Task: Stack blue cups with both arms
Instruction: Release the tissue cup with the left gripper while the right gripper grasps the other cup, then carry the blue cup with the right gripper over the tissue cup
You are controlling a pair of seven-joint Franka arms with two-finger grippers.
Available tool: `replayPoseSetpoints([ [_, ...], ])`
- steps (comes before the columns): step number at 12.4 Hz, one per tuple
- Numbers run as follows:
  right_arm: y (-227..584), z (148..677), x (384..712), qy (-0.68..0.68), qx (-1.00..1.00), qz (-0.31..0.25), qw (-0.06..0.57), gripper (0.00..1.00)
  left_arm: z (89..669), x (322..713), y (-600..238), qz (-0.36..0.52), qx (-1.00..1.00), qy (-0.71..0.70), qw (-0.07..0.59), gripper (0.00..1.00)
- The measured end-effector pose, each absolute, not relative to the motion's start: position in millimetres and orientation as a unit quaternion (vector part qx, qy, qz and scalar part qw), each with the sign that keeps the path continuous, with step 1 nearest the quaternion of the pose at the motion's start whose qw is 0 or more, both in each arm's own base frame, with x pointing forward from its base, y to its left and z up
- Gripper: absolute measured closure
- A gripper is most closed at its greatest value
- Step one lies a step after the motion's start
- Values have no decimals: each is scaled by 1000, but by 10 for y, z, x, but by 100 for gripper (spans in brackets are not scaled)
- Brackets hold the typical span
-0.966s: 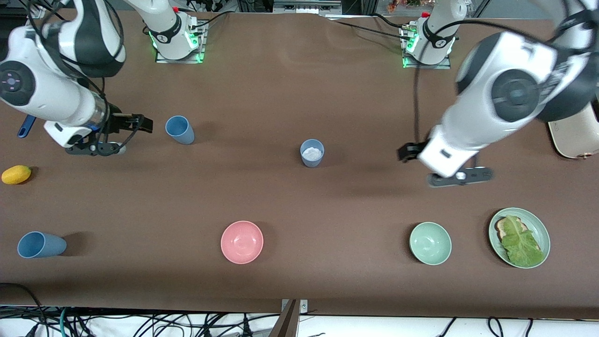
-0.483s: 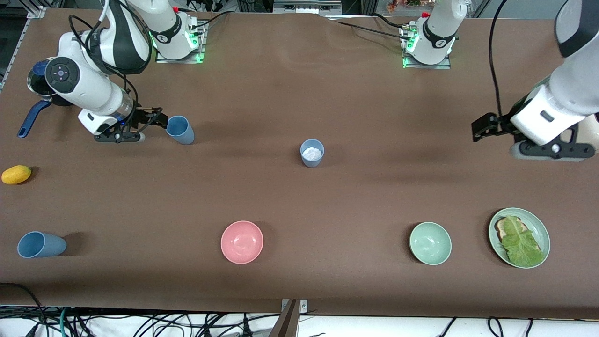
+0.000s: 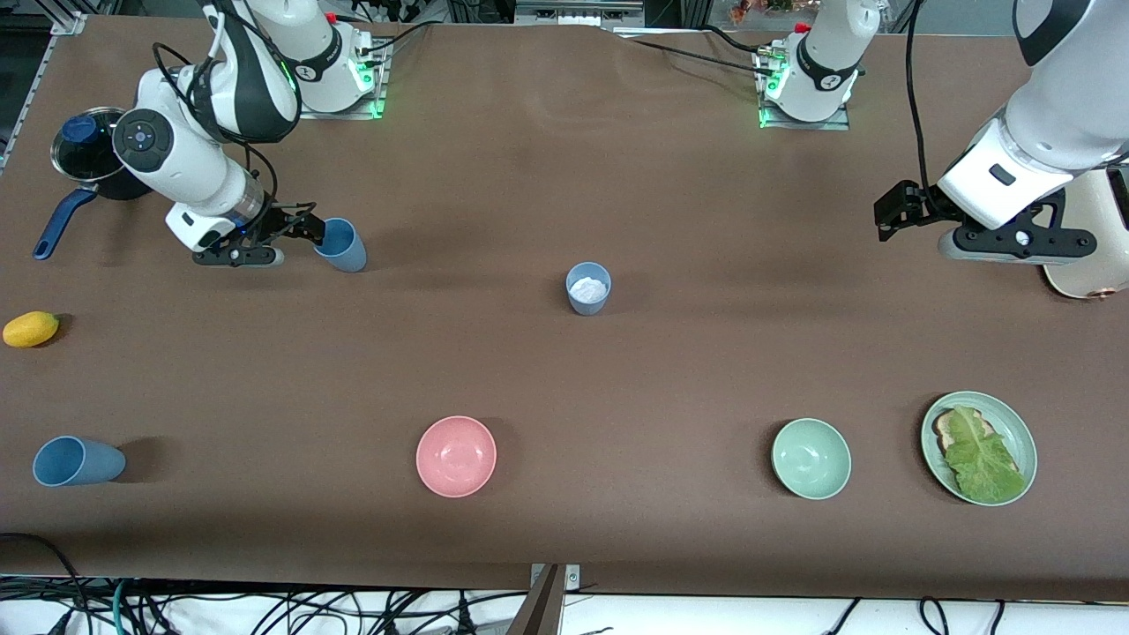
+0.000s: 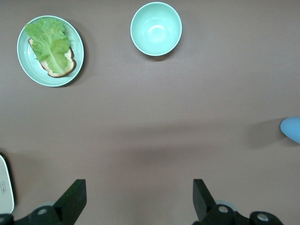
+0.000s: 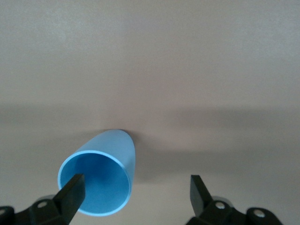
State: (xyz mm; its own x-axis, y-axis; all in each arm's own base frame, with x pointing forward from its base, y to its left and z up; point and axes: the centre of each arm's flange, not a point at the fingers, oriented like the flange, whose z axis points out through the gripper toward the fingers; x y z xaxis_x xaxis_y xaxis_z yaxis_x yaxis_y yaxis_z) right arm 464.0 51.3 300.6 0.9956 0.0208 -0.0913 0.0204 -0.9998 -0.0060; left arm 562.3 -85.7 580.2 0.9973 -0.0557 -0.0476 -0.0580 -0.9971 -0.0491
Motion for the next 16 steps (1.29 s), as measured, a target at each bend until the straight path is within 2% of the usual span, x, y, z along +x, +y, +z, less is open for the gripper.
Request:
replayPoseSetpoints([
  [3, 504, 2742, 4592, -10, -999, 45, 1, 2, 5798, 5636, -801, 24, -999, 24, 25, 0],
  [7, 491, 2566, 4485, -10, -999, 47, 0, 9, 5788, 5641, -803, 24, -999, 24, 25, 0],
  [9, 491, 2565, 4484, -10, -999, 47, 0, 28, 5775, 5651, -762, 26, -999, 19, 22, 0],
  [10, 490, 2564, 4483, -10, -999, 47, 0, 28, 5773, 5655, -734, 28, -999, 15, 14, 0],
  [11, 490, 2559, 4480, -10, -999, 48, 0, 38, 5772, 5658, -714, 28, -1000, 11, 8, 0],
  [13, 489, 2552, 4475, -10, -999, 49, 0, 65, 5772, 5659, -707, 29, -1000, 10, 5, 0],
  [15, 490, 2550, 4473, -9, -999, 49, 0, 86, 5772, 5659, -707, 29, -1000, 10, 5, 0],
  [16, 511, 2595, 4484, -8, -999, 46, 3, 94, 5772, 5659, -708, 29, -1000, 10, 5, 0],
])
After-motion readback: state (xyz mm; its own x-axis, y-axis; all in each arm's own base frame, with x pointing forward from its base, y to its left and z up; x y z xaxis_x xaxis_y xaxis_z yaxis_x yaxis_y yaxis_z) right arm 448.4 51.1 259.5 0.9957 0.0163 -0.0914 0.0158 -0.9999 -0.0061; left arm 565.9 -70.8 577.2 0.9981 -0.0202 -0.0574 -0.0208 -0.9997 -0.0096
